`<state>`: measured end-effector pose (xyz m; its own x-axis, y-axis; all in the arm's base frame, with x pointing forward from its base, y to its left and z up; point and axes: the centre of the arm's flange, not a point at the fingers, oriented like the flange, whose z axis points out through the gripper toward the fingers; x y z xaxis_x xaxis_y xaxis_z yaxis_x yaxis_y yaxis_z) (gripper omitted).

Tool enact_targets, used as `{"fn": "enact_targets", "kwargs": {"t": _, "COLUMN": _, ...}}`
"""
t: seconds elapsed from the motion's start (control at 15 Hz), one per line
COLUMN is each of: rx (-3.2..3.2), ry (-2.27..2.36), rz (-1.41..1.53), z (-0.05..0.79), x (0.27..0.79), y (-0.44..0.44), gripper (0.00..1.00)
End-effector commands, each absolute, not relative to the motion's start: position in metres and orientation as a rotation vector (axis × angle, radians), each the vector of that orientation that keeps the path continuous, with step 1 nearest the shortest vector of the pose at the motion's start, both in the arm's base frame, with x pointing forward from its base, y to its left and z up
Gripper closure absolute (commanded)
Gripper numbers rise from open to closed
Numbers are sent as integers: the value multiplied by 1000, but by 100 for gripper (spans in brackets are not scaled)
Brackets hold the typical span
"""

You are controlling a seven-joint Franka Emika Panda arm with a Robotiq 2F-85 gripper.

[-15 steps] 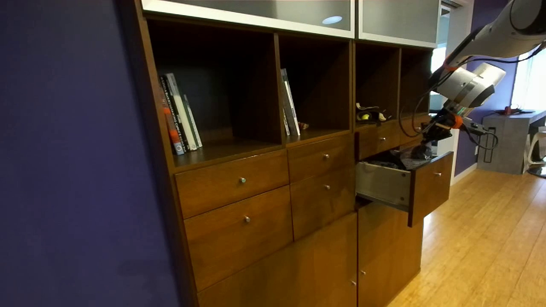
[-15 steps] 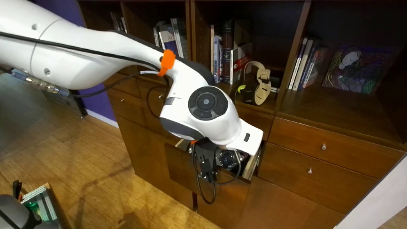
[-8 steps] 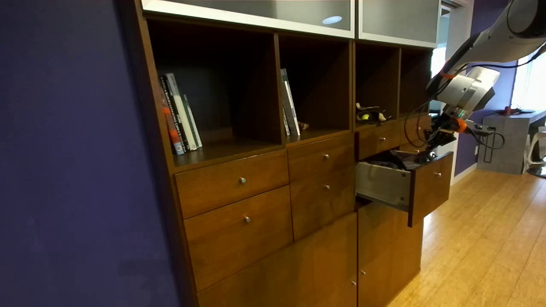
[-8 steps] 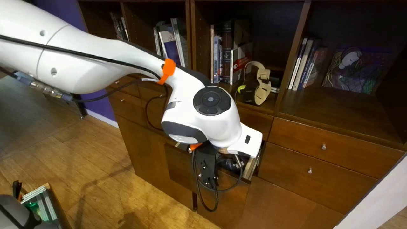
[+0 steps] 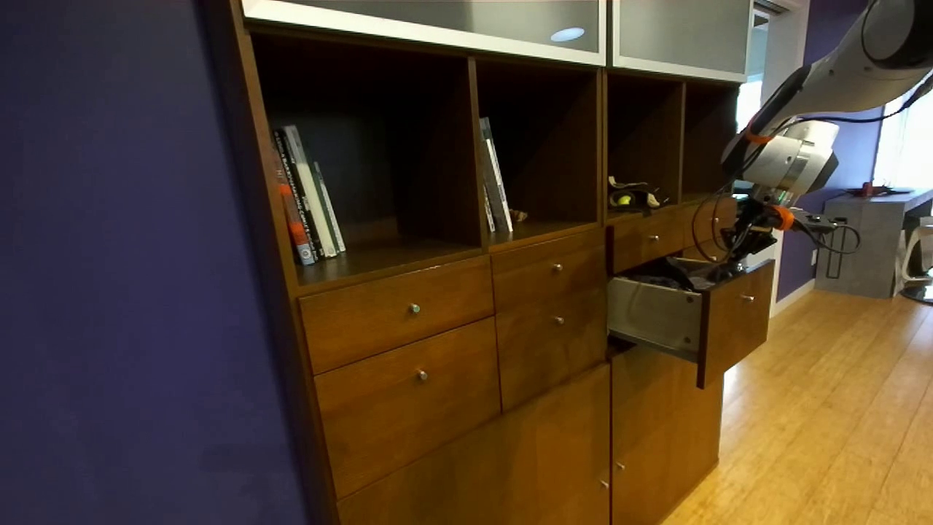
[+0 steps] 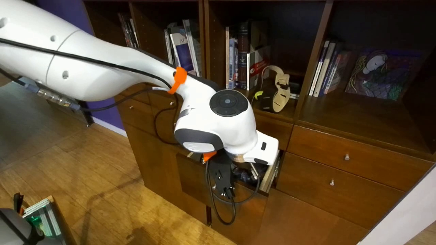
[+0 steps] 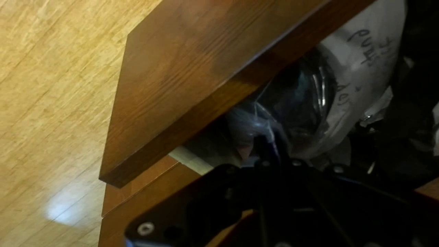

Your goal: Put the clear plastic in the open drawer.

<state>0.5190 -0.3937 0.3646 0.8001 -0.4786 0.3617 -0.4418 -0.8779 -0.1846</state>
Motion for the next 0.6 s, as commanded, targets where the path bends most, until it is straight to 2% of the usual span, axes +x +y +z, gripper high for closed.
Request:
{"fn": "enact_targets", "kwargs": {"t": 0.0, "rx": -2931, "ry": 730, "rz": -551, "z": 358, "x": 526, "y": -386, "gripper": 99}}
{"fn": "enact_targets", "kwargs": {"t": 0.53, "rx": -2946, "ry": 749, "rz": -484, "z": 343, "x": 525, "y": -390, "gripper": 99}}
